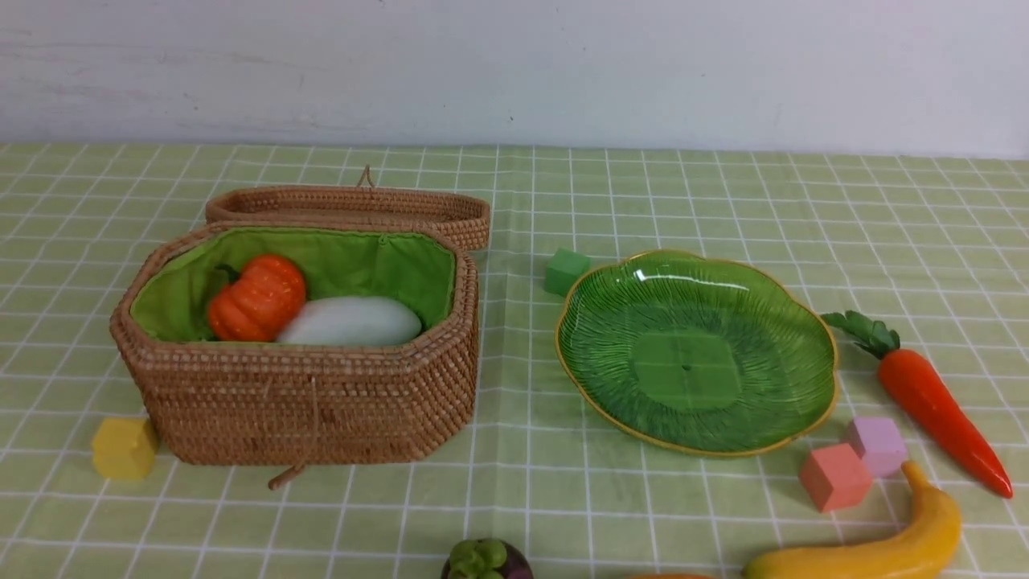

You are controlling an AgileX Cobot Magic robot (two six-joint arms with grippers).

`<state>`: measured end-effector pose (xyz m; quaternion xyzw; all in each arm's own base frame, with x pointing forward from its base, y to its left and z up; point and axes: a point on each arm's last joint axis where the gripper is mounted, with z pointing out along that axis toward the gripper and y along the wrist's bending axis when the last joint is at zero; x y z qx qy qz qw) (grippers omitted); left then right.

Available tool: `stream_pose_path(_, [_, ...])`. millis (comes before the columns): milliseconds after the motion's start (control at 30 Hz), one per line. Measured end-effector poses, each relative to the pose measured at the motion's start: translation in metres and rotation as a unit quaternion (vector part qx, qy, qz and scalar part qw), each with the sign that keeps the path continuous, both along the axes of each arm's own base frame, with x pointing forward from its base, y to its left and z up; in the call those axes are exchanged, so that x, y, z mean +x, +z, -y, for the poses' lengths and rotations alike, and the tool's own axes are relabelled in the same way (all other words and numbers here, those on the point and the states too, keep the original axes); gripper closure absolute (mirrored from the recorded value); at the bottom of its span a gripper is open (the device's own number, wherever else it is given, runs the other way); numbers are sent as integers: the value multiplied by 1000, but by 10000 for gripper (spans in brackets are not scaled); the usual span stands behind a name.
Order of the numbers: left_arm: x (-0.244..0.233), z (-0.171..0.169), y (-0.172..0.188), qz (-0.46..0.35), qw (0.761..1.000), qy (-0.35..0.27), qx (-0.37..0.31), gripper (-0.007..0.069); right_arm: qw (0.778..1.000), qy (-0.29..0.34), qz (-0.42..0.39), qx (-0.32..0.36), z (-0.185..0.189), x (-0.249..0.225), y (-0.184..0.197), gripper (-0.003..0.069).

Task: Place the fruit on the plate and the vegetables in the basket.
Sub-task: Use the right arm to grab a banana and put it into the right plate

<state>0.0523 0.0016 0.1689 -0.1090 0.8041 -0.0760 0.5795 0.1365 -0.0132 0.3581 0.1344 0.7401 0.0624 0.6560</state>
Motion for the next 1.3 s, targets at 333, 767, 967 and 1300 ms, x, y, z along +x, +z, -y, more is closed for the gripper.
stream_pose_path(333, [0, 0, 0, 0, 1000, 0, 0, 596, 976, 57, -208, 12, -14, 69, -63, 418])
stream_pose_path(767, [0, 0, 0, 0, 1000, 0, 0, 586, 856, 248, -449, -59, -90, 77, -106, 392])
stream_pose_path(967, [0, 0, 0, 0, 1000, 0, 0, 586, 838, 120, -527, 67, -76, 83, -113, 256])
stream_pose_path(1300, [0, 0, 0, 0, 1000, 0, 0, 575, 799, -128, -494, 320, -44, 94, -114, 41])
